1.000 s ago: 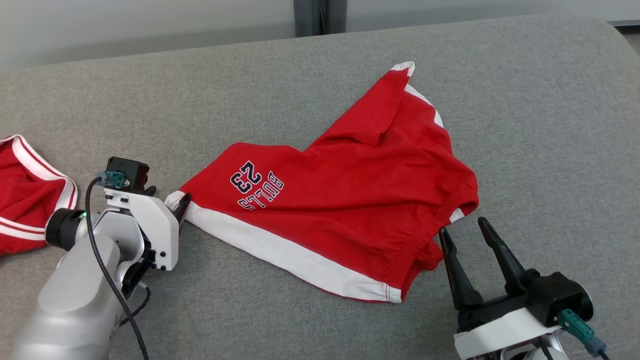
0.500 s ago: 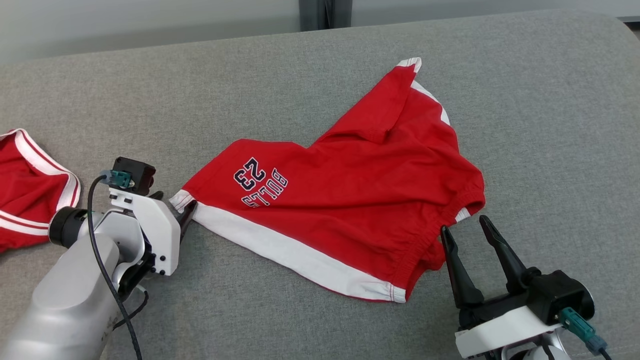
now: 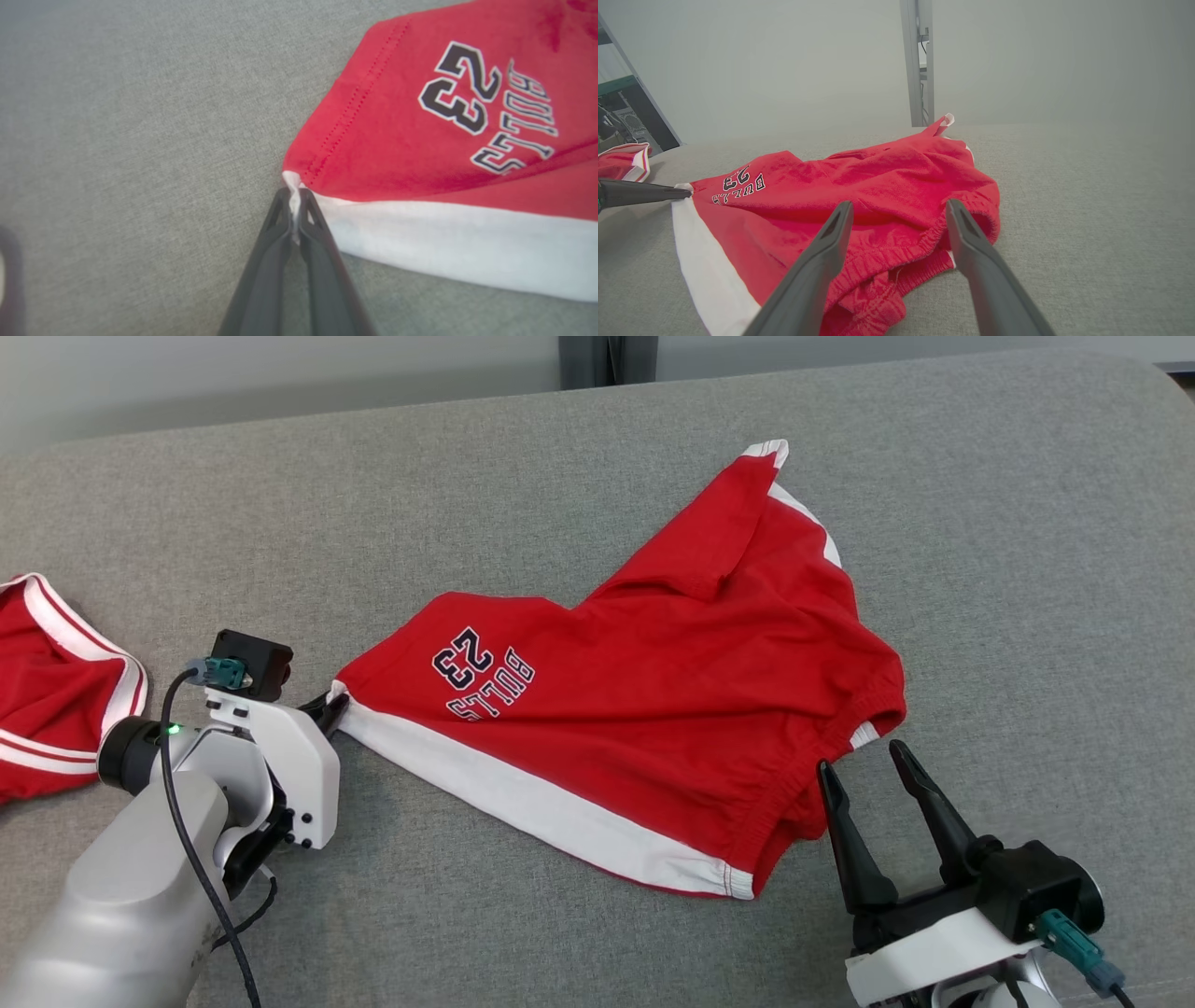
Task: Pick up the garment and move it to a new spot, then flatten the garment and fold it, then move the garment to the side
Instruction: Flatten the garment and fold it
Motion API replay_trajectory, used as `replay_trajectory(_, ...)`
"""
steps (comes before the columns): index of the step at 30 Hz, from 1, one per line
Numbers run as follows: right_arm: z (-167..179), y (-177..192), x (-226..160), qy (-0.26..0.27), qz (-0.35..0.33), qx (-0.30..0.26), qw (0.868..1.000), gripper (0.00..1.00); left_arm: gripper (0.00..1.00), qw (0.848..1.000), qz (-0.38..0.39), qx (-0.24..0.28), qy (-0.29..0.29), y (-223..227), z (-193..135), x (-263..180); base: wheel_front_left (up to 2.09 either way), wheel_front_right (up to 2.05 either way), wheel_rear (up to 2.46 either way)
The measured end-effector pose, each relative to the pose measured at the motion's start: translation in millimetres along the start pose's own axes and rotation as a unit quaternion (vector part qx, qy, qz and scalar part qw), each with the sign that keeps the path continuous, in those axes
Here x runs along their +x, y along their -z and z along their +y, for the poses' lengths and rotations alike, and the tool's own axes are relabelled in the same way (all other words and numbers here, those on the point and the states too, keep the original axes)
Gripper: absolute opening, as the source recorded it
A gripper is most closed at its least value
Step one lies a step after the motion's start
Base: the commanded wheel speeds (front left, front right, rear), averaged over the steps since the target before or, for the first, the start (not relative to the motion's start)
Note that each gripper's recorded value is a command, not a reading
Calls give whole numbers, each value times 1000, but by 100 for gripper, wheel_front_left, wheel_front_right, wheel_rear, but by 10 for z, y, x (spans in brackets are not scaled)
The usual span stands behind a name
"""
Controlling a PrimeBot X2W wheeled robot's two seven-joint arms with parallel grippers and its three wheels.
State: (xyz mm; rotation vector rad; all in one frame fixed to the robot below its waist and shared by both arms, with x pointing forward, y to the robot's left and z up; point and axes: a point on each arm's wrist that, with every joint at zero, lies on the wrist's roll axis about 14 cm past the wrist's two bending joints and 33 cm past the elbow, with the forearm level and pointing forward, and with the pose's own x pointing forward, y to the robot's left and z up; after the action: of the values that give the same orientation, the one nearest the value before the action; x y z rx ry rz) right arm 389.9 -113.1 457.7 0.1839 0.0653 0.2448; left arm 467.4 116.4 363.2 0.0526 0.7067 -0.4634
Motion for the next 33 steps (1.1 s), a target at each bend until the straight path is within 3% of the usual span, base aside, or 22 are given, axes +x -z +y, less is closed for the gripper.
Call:
replay_trajectory(23,304,213,-478,-53,44,8,998,100,0,1000,-23,-11,-6,-22,-145,-150,0,0,0)
replay_trajectory(33,493,418,-551,-68,100,56,991,100,0,1000,-4,-15,-7,-8,-82,-188,0,0,0)
